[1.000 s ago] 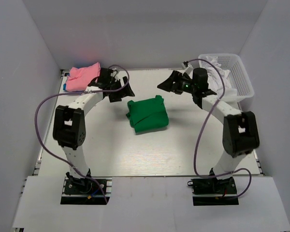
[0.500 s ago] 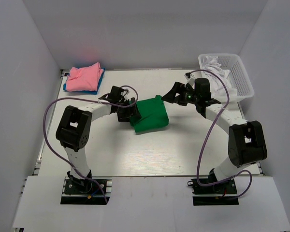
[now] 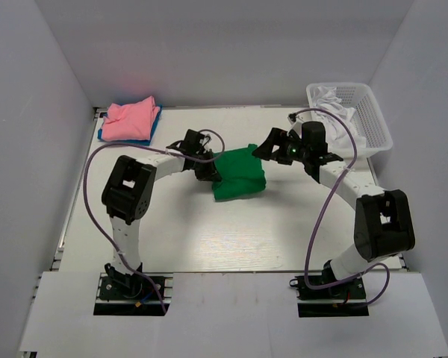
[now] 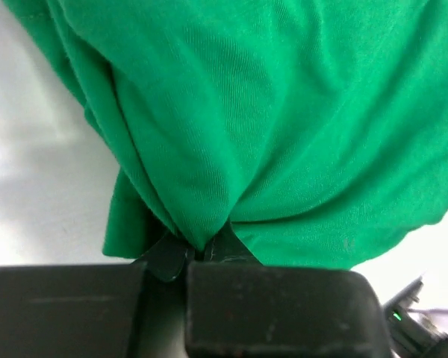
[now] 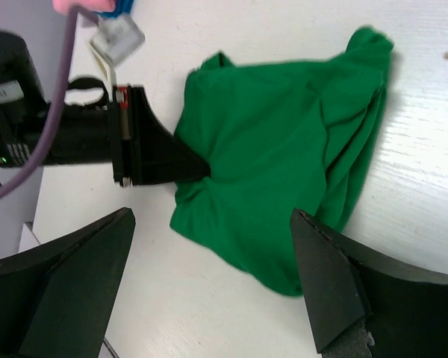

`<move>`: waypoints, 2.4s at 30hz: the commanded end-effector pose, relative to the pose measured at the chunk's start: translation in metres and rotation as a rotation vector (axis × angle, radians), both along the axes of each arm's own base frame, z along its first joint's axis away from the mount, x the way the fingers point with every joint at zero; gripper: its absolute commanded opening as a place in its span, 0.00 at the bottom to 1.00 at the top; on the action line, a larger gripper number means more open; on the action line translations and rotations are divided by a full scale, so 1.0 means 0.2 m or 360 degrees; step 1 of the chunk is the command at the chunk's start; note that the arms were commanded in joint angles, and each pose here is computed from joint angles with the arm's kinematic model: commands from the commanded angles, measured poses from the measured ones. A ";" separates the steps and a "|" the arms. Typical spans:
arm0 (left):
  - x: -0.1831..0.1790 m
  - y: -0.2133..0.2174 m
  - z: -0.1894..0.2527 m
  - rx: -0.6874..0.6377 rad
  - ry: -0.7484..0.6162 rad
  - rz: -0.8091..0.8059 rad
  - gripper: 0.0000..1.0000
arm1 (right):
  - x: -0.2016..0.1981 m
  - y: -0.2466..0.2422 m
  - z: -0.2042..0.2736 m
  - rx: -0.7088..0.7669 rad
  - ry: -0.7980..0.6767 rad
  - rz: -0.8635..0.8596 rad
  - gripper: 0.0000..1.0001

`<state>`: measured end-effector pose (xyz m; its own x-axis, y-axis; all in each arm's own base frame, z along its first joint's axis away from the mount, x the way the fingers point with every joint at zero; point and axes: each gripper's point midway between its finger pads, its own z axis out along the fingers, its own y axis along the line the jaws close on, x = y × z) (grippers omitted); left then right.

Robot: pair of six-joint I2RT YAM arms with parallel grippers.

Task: Fold and stack the t-shirts
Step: Put the neatly folded tshirt into the corner of the board with the left arm

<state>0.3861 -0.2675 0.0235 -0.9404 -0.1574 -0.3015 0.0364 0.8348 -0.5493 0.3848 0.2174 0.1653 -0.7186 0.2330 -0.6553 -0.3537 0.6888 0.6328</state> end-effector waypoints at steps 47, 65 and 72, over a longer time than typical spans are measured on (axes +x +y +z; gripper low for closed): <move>0.93 1.15 1.02 0.0999 -0.1182 -0.0565 0.00 | -0.32 -0.34 0.31 -0.0288 -0.0177 -0.0299 0.90; 1.22 1.78 1.02 0.0960 -0.1279 -0.0028 0.00 | -0.22 -0.27 0.38 -0.0198 -0.0117 -0.0296 0.90; 1.31 1.96 0.95 0.0937 -0.1247 0.0296 0.00 | -0.17 -0.25 0.37 -0.0165 -0.0102 -0.0295 0.90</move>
<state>0.6339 0.1072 0.1597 -0.5400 0.1553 -0.8272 0.1539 0.9845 0.0844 0.3365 0.1602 0.2101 -0.6791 0.2621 -0.6857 -0.2032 0.8304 0.5187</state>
